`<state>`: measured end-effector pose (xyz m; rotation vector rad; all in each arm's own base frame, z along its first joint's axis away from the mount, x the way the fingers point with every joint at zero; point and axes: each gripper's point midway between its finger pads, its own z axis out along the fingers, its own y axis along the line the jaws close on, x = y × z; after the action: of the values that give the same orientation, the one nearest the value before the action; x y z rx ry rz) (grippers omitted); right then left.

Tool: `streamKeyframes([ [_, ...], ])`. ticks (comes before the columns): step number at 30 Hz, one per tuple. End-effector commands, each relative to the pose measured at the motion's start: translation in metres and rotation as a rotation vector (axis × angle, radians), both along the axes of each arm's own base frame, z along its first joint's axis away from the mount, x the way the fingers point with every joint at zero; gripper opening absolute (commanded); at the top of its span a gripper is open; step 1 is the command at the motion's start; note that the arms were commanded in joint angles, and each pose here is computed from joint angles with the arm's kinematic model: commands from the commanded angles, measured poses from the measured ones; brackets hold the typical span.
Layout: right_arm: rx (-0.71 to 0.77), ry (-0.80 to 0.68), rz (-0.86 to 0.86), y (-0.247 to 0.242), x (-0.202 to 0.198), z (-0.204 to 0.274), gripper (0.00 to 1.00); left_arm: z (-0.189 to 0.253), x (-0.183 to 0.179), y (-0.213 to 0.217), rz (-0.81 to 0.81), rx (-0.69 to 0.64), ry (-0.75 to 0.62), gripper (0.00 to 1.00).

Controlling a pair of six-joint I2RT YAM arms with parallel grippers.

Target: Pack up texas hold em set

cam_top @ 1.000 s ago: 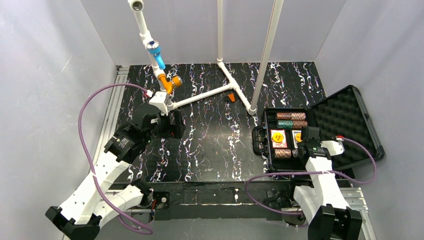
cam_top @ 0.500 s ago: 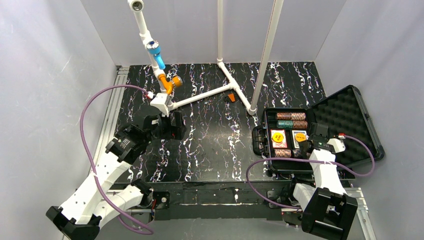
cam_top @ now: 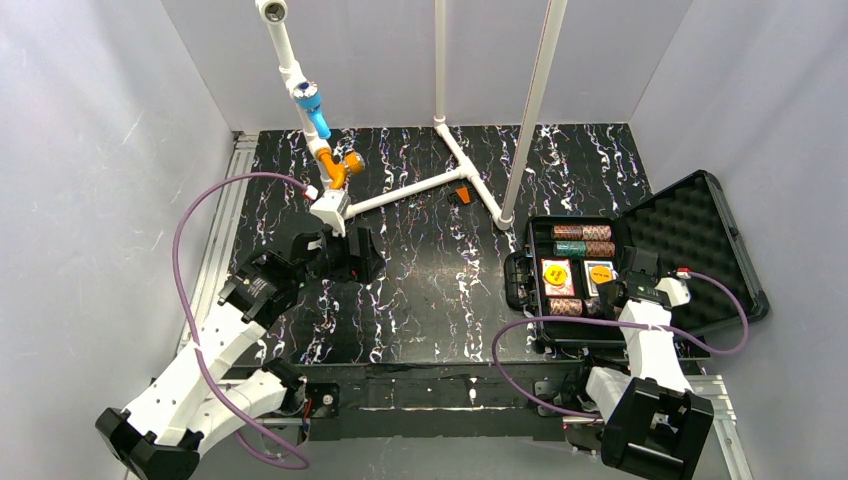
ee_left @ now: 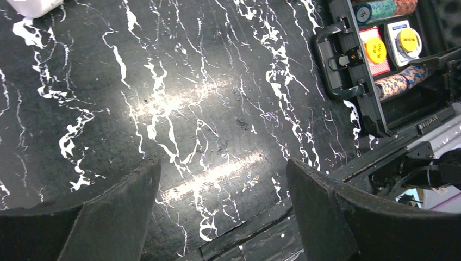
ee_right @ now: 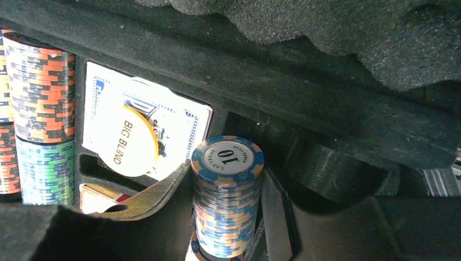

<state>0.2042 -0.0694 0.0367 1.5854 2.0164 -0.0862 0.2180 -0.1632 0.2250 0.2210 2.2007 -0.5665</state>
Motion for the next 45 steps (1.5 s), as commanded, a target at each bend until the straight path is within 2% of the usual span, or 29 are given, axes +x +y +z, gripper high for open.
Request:
streamKeyframes([
  [1,0.206,-0.007,0.128,0.046,0.000,-0.013,0.03,0.002,-0.004,-0.010,-0.051,-0.035,-0.001,0.83],
  [4,0.221,-0.009,0.133,0.050,-0.001,-0.010,0.04,0.001,-0.004,-0.013,-0.065,-0.040,0.002,0.83],
  [6,0.236,-0.004,0.138,0.053,-0.002,-0.011,0.11,0.001,-0.004,-0.016,-0.078,-0.048,0.008,0.83],
  [13,0.242,0.006,0.146,0.054,-0.005,-0.006,0.65,-0.002,-0.005,-0.028,-0.126,-0.061,0.027,0.83],
  [16,0.217,0.026,0.139,0.050,-0.007,-0.001,0.82,-0.004,-0.006,-0.033,-0.141,-0.063,0.040,0.83],
  [20,0.219,0.033,0.138,0.050,-0.007,0.007,0.98,-0.006,-0.006,-0.038,-0.154,-0.059,0.052,0.83],
  [27,0.161,0.081,0.135,0.042,-0.015,0.019,0.98,-0.008,-0.004,-0.051,-0.179,-0.048,0.072,0.83],
  [35,0.197,0.109,0.126,0.051,-0.038,0.006,0.98,-0.010,0.001,-0.065,-0.217,-0.036,0.094,0.83],
  [40,0.200,0.073,0.167,0.055,-0.033,0.017,0.98,-0.011,0.000,-0.079,-0.254,-0.031,0.112,0.83],
  [45,0.130,0.021,0.238,0.046,-0.012,0.053,0.98,-0.016,-0.002,-0.094,-0.268,-0.028,0.122,0.83],
])
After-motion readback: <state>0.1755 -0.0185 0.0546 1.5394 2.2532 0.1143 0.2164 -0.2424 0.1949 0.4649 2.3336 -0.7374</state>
